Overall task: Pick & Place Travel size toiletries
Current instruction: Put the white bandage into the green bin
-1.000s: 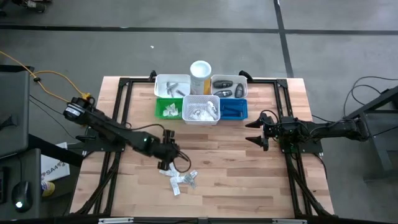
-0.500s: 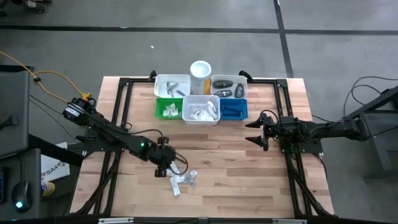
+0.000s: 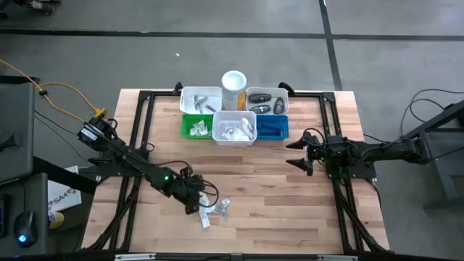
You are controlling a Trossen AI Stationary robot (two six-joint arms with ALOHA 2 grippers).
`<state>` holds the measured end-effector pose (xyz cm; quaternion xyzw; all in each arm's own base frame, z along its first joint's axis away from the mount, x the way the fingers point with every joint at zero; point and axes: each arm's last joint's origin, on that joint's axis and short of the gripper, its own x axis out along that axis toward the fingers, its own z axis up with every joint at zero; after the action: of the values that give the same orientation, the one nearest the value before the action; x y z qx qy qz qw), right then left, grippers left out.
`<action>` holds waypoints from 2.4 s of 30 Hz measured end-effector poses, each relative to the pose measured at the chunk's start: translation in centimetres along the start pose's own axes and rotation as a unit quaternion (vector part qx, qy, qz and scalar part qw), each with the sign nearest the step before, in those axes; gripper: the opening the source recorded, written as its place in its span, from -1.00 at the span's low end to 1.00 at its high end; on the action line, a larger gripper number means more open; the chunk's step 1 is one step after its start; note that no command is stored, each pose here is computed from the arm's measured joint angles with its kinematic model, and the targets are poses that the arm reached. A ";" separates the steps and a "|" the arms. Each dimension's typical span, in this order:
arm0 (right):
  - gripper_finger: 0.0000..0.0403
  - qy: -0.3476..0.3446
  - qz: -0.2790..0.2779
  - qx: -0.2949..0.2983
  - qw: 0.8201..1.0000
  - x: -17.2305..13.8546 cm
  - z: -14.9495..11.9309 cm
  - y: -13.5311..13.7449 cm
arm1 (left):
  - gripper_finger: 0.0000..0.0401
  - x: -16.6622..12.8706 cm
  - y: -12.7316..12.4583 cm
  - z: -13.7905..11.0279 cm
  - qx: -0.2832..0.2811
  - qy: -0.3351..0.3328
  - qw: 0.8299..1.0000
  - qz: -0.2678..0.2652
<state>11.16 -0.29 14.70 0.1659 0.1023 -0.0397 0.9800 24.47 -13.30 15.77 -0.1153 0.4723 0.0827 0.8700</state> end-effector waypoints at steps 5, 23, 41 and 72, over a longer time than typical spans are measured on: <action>0.72 0.000 0.000 0.000 1.000 0.0 0.0 0.0 | -0.10 0.1 -0.8 -0.6 -0.021 -0.025 0.999 0.010; 0.72 0.000 0.000 0.000 1.000 0.0 0.0 0.0 | -0.10 2.0 -1.7 -2.4 -0.025 -0.034 0.997 0.059; 0.72 0.000 0.001 0.000 1.000 0.0 0.0 0.0 | -0.86 3.9 0.2 -2.9 -0.028 -0.031 0.994 0.104; 0.72 0.000 0.001 0.000 1.000 0.0 0.0 0.0 | -1.00 -3.1 15.1 6.4 -0.128 -0.142 0.919 0.346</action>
<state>11.16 -0.29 14.70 0.1660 0.1026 -0.0390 0.9800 24.11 2.83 19.89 -0.0425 0.3395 0.4535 0.8230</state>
